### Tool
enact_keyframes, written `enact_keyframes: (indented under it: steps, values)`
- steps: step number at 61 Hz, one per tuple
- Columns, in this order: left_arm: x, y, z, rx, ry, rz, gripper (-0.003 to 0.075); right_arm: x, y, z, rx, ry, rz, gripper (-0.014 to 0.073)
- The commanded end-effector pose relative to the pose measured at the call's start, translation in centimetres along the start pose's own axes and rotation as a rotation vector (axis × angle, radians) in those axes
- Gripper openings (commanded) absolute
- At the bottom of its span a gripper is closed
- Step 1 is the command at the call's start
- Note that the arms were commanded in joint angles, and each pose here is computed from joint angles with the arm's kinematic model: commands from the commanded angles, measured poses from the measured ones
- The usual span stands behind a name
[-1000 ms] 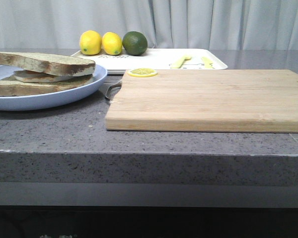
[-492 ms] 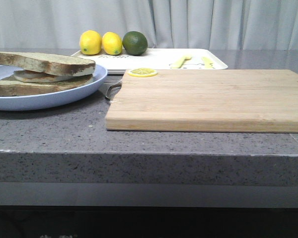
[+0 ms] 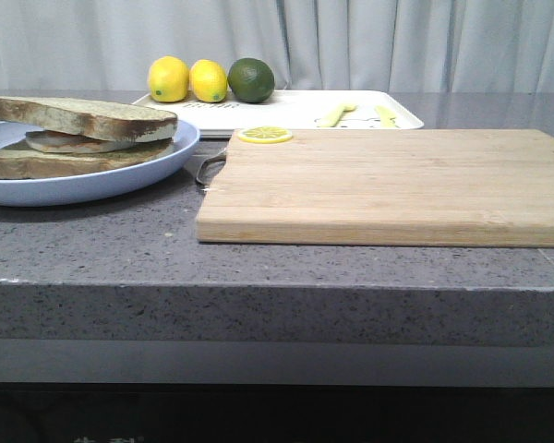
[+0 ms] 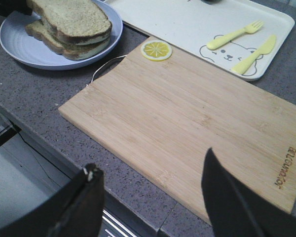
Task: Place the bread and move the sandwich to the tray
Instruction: 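Move the left gripper to the blue plate rim and grasp it, then lift the blue plate with the left gripper and carry it onto the white tray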
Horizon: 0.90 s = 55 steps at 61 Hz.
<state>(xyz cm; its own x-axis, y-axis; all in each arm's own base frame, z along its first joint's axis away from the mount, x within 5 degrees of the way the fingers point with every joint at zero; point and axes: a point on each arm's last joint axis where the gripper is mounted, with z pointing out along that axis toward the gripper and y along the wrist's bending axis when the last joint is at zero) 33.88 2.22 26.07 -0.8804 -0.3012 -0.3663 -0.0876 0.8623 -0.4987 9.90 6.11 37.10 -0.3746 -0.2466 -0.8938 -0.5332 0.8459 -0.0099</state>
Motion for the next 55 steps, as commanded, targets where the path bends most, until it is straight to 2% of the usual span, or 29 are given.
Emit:
enact_keyframes:
  steps: [1,17,36,45,55]
  values:
    - [-1.0,-1.1,-1.1,0.041,-0.078,-0.002,0.0277,-1.2,-0.1,-0.5,0.009,-0.091,-0.011,0.0454]
    - [-1.2,-0.8,-0.3,0.043,-0.07,-0.019,0.0209,-1.2,-0.1,-0.5,0.009,-0.091,-0.011,0.0454]
    - [-1.0,-0.8,-0.3,0.05,-0.052,-0.017,-0.0015,-1.2,-0.1,-0.5,0.009,-0.091,-0.011,0.0454]
    - [-1.1,-1.3,-0.7,0.078,-0.05,-0.021,-0.0018,-1.2,-0.1,-0.5,0.009,-0.091,-0.011,0.0454]
    - [-1.8,-2.6,-1.7,0.159,-0.056,-0.026,-0.0018,-1.2,-0.1,-0.5,0.009,-0.091,-0.011,0.0454]
